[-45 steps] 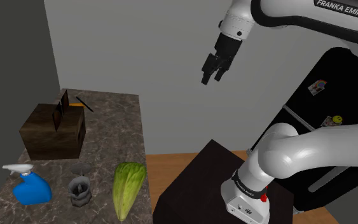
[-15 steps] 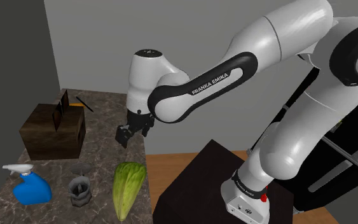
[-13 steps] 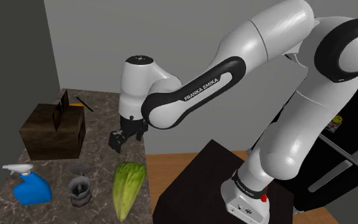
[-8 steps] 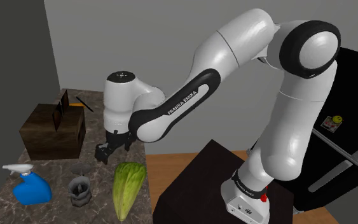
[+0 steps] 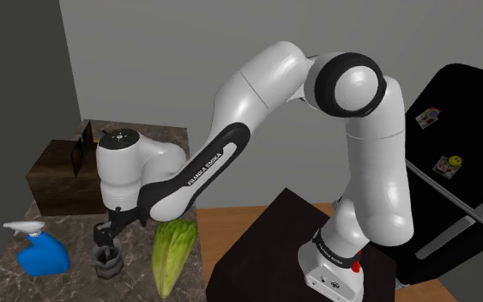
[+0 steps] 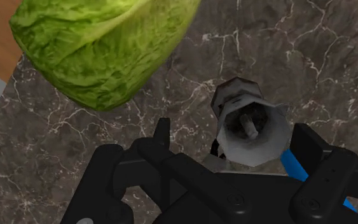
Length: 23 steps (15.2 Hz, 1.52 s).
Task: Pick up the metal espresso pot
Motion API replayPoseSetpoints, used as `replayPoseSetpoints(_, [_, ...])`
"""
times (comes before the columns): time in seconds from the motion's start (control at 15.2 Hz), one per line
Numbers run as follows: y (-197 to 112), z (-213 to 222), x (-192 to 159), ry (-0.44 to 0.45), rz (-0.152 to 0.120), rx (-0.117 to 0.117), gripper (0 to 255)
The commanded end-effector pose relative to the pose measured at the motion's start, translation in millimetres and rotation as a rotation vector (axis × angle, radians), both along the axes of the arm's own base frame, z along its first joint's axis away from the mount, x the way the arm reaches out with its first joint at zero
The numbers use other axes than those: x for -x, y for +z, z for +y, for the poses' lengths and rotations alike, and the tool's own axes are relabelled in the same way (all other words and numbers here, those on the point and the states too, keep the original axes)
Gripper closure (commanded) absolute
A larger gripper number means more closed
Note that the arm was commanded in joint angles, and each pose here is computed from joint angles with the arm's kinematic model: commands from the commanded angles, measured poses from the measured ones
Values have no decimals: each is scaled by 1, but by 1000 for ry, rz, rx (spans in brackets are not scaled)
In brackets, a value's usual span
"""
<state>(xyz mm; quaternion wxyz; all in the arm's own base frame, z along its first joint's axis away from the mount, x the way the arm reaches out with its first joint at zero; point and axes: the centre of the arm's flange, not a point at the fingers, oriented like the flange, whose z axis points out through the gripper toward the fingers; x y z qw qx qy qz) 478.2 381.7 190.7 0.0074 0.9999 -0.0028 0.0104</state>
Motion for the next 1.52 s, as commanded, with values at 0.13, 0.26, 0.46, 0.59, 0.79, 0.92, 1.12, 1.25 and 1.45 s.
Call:
replayPoseSetpoints(0.13, [-40,34,-14,9,2,3,0])
replayPoseSetpoints(0.26, [-52,41,-16,11,3,4,0])
replayPoseSetpoints(0.46, [-68,41,-16,11,3,4,0])
replayPoseSetpoints(0.59, [-78,41,-16,11,3,4,0])
replayPoseSetpoints(0.79, [-87,41,-16,11,3,4,0])
replayPoseSetpoints(0.92, [-87,40,-16,11,3,4,255])
replayPoseSetpoints(1.12, [-87,40,-16,11,3,4,255])
replayPoseSetpoints(1.25, [-87,40,-16,11,3,4,255])
replayPoseSetpoints(1.45, [-87,41,-16,11,3,4,255])
